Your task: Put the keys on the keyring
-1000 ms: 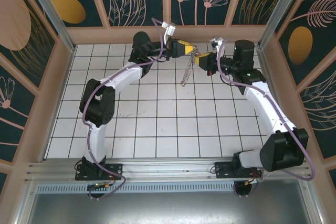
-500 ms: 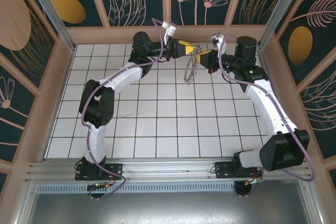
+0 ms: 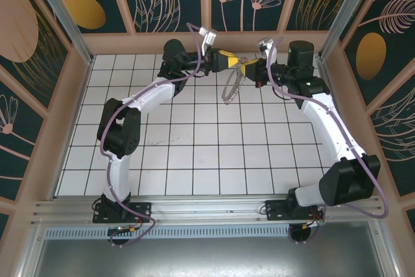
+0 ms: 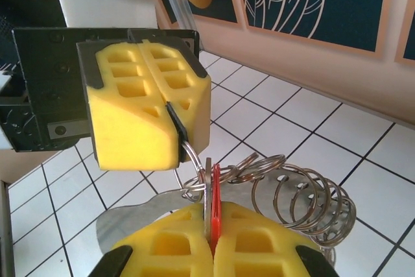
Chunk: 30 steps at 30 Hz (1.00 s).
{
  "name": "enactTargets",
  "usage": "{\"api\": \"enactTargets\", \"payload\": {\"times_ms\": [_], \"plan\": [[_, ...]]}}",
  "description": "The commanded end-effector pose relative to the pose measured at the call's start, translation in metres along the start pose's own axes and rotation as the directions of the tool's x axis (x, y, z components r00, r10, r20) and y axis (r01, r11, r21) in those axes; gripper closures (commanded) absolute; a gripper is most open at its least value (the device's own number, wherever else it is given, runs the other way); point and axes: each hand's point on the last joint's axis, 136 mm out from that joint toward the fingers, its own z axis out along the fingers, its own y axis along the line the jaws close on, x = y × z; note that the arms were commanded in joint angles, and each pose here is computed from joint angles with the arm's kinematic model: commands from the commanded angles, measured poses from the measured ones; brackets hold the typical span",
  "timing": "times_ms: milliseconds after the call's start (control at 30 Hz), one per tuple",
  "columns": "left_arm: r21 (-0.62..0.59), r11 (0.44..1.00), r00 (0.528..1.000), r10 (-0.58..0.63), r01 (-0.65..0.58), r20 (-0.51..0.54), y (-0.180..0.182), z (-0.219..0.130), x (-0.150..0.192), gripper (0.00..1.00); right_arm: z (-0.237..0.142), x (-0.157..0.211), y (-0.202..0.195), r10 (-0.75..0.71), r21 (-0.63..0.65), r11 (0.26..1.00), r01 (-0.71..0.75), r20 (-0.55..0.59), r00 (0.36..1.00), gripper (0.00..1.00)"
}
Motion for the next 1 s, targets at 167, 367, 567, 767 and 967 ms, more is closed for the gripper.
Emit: {"api": "enactTargets", "payload": {"times_ms": [167, 367, 567, 767, 967], "plan": [[0.015, 0.997, 0.997, 0.07, -0.07, 0.019, -0.018, 0.0, -0.014, 1.0, -0.01, -0.028, -0.013, -0.103, 0.128, 0.986, 0.105, -0.024, 0.994, 1.0], [0.012, 0.997, 0.997, 0.073, -0.074, 0.023, -0.019, 0.0, -0.015, 1.0, -0.014, -0.043, -0.01, -0.132, 0.14, 0.981, 0.134, -0.022, 0.991, 1.0], [0.01, 0.997, 0.997, 0.071, -0.071, 0.024, -0.019, 0.0, -0.016, 1.0, -0.011, -0.041, -0.018, -0.152, 0.222, 0.961, 0.168, -0.086, 0.985, 1.0], [-0.048, 0.998, 0.998, 0.046, -0.044, 0.044, -0.005, 0.0, -0.018, 0.96, -0.005, -0.033, -0.036, -0.155, 0.356, 0.91, 0.211, -0.18, 0.971, 1.0], [-0.117, 0.993, 0.995, 0.044, -0.033, 0.093, 0.006, -0.007, -0.023, 0.66, 0.0, -0.024, -0.046, -0.139, 0.386, 0.895, 0.222, -0.232, 0.963, 1.0]]}}
